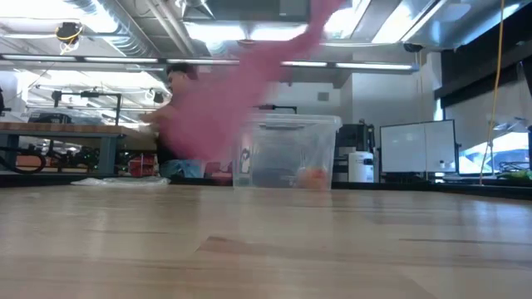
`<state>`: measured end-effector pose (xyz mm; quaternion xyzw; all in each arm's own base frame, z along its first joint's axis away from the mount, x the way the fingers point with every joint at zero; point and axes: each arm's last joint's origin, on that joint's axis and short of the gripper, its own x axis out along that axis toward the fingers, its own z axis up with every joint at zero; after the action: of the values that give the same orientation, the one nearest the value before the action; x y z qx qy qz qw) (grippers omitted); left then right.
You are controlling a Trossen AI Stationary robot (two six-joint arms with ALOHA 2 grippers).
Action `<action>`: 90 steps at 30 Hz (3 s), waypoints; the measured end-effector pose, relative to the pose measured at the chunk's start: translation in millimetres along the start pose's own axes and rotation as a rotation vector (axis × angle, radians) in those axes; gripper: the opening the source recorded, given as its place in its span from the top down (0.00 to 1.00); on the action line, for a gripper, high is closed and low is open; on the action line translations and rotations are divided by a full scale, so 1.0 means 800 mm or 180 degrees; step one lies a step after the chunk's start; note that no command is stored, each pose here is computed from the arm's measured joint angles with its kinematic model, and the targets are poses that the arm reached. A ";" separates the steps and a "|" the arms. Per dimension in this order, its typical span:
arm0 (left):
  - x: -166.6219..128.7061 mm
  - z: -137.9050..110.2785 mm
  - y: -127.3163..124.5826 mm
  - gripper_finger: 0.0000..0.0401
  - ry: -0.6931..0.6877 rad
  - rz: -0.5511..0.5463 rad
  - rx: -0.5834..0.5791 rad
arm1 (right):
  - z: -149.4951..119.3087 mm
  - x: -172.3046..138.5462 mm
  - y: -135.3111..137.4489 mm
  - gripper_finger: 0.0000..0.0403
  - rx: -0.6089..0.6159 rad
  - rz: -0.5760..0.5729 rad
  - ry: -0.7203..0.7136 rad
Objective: Roll bandage
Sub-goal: Roll the pink bandage
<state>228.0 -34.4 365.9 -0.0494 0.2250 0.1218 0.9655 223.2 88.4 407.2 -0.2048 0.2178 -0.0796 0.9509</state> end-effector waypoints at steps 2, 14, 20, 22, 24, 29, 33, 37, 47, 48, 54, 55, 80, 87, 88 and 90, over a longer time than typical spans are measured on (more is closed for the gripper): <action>0.003 -0.003 -0.001 0.58 0.0018 0.0002 -0.0028 | -0.010 0.000 0.000 0.96 0.0141 -0.0088 0.0239; 0.061 -0.040 -0.023 0.58 0.0055 -0.0067 -0.0032 | 0.011 -0.001 -0.006 0.96 -0.0029 -0.0390 -0.0169; 0.105 -0.067 -0.038 0.58 0.0273 -0.0146 0.0097 | 0.023 -0.003 -0.008 0.96 -0.0091 -0.0354 -0.0464; 0.105 -0.065 -0.039 0.58 0.0320 -0.0150 0.0104 | 0.037 -0.009 -0.014 0.96 -0.0059 -0.0354 -0.0690; 0.093 -0.048 -0.040 0.58 0.0260 -0.0216 0.0074 | 0.056 -0.023 -0.028 0.96 0.0133 -0.0412 -0.0953; 0.047 -0.009 -0.042 0.58 -0.0029 -0.0388 0.0046 | 0.088 -0.059 -0.060 0.96 0.0457 -0.0476 -0.1369; 0.031 0.004 -0.050 0.58 -0.0360 -0.0545 0.0128 | 0.094 -0.069 -0.068 0.96 0.0597 -0.0348 -0.1462; 0.040 -0.003 -0.060 0.58 -0.0401 -0.0508 0.0310 | 0.092 -0.069 -0.067 0.96 0.0587 -0.0318 -0.1384; 0.092 -0.018 -0.072 0.58 -0.0555 -0.0070 0.0415 | 0.092 -0.065 -0.065 0.96 0.0548 -0.0382 -0.1312; 0.095 -0.018 -0.074 0.58 -0.0584 -0.0073 0.0437 | 0.092 -0.065 -0.065 0.96 0.0542 -0.0399 -0.1306; 0.124 -0.018 -0.070 0.58 -0.0700 0.0145 0.0490 | 0.092 -0.063 -0.064 0.96 0.0482 -0.0398 -0.1302; 0.128 -0.018 -0.067 0.58 -0.0713 0.0197 0.0483 | 0.092 -0.063 -0.063 0.96 0.0468 -0.0397 -0.1295; 0.093 -0.015 -0.055 0.62 -0.0447 0.0207 0.0352 | 0.091 -0.062 -0.062 0.96 0.0371 -0.0398 -0.1262; 0.109 -0.021 -0.042 0.54 -0.0287 0.0358 0.0266 | 0.089 -0.061 -0.062 0.96 0.0344 -0.0388 -0.1225; 0.113 -0.021 -0.044 0.54 -0.0311 0.0353 0.0263 | 0.089 -0.061 -0.062 0.96 0.0341 -0.0389 -0.1225; 0.120 -0.021 -0.048 0.54 -0.0350 0.0256 0.0352 | 0.090 -0.061 -0.062 0.96 0.0337 -0.0388 -0.1230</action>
<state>314.1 -53.7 309.8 0.0198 0.1798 0.1503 0.9720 208.5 81.1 505.7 -0.1788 0.0141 -0.1076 0.9779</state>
